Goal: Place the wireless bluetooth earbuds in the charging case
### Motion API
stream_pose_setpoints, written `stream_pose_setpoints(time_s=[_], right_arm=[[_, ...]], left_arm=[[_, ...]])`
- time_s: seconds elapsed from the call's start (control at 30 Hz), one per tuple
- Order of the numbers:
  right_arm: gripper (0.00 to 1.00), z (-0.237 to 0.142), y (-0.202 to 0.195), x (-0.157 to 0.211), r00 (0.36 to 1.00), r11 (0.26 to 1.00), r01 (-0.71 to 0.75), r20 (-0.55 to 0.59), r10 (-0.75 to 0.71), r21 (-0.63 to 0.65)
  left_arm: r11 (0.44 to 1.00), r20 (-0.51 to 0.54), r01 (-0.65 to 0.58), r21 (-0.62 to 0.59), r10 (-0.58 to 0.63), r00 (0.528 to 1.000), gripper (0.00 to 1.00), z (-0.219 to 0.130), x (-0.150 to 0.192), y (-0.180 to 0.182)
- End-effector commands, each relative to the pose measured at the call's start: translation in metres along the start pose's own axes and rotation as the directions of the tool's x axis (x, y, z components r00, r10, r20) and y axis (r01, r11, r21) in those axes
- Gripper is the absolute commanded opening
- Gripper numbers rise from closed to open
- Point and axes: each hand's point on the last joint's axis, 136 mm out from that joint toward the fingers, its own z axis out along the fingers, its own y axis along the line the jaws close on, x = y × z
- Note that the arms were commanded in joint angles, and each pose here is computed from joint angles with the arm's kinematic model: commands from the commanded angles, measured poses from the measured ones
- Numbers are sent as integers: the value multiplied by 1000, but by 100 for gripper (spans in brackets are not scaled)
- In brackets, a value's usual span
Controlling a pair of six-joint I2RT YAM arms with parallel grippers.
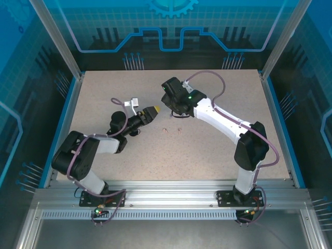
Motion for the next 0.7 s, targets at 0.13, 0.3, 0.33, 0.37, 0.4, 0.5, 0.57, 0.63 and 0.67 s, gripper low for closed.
stream_pose_setpoints(time_s=[0.13,0.3,0.33,0.37,0.4,0.5,0.57,0.63,0.67], right_arm=[[37,-17,10,1,999,997,-50,4,50,-61],[37,-18,6,3,999,997,-50,1,50,-61],[37,-17,6,3,999,997,-52,-1,52,-62],[37,-18,6,4,999,996,-53,-4,53,-65],[37,-18,5,5,999,996,-53,-5,53,-67],[37,-19,5,5,998,996,-55,-3,55,-73],[36,-20,6,7,998,995,-58,-9,57,-80],[36,-21,9,9,998,994,-58,-15,56,-89],[36,-21,10,8,998,994,-61,-15,60,-92]], left_arm=[[992,21,-24,125,22,1000,80,18,4,-18],[990,22,-47,130,45,999,79,27,10,-22],[990,26,-49,131,46,999,79,28,10,-22],[990,29,-49,131,46,999,79,30,9,-22],[990,30,-51,131,47,998,79,31,9,-23],[989,33,-53,141,48,998,79,37,9,-26],[987,36,-58,147,53,998,78,40,8,-28],[987,40,-59,149,54,998,76,42,8,-30],[987,42,-60,151,54,998,75,44,7,-31]])
